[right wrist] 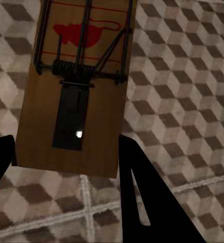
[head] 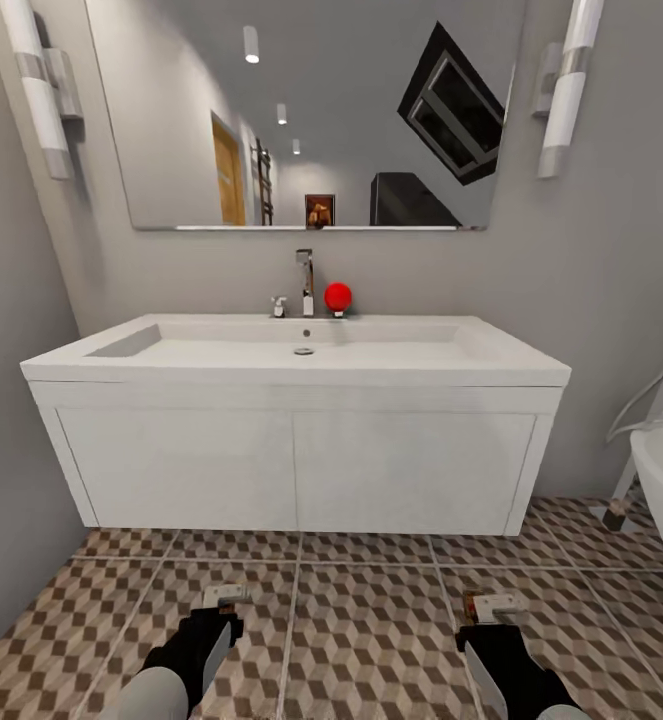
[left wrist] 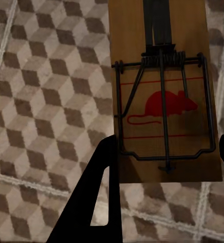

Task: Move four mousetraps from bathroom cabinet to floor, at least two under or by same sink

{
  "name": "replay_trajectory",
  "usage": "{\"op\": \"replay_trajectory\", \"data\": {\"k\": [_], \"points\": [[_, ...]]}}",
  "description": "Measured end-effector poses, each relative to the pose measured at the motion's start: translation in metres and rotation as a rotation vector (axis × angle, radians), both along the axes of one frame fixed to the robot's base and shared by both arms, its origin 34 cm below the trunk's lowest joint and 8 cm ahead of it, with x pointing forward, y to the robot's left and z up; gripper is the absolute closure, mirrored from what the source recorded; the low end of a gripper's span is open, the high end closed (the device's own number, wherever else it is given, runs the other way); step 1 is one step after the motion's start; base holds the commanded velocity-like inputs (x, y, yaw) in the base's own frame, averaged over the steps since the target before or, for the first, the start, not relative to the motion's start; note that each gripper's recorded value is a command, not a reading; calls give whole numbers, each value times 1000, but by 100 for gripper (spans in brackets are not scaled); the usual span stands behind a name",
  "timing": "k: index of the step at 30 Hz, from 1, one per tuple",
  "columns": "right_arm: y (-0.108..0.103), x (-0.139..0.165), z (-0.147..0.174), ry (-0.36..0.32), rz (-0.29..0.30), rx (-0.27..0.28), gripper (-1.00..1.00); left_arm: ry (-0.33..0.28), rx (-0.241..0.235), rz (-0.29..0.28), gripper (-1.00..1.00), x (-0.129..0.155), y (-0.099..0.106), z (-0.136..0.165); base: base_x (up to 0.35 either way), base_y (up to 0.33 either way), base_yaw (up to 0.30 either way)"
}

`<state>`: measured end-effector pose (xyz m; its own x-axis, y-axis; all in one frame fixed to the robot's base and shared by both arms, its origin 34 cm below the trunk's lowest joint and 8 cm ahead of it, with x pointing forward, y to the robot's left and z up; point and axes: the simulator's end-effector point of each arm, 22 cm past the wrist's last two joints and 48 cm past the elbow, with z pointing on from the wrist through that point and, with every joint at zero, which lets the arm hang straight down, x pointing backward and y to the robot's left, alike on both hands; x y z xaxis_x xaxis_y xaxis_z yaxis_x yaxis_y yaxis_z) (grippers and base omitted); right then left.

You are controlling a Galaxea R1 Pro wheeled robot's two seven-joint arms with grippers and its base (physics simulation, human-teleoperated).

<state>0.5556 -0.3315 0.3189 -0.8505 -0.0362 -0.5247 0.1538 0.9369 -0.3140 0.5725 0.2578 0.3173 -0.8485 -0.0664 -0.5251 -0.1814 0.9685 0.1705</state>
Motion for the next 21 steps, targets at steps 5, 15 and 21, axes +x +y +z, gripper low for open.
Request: {"op": "replay_trajectory", "data": {"k": [5, 15, 21], "points": [[3, 3, -4, 45, 8, 11, 100, -10, 8, 14, 100, 7, 7, 1, 0, 0, 0], [8, 6, -8, 47, 25, 29, 100, -30, 11, 23, 100, 13, 11, 3, 0, 0, 0], [15, -8, -29, 128, 53, 75, 100, -7, 10, 23, 100, 9, 10, -10, 0, 0, 0]]}}
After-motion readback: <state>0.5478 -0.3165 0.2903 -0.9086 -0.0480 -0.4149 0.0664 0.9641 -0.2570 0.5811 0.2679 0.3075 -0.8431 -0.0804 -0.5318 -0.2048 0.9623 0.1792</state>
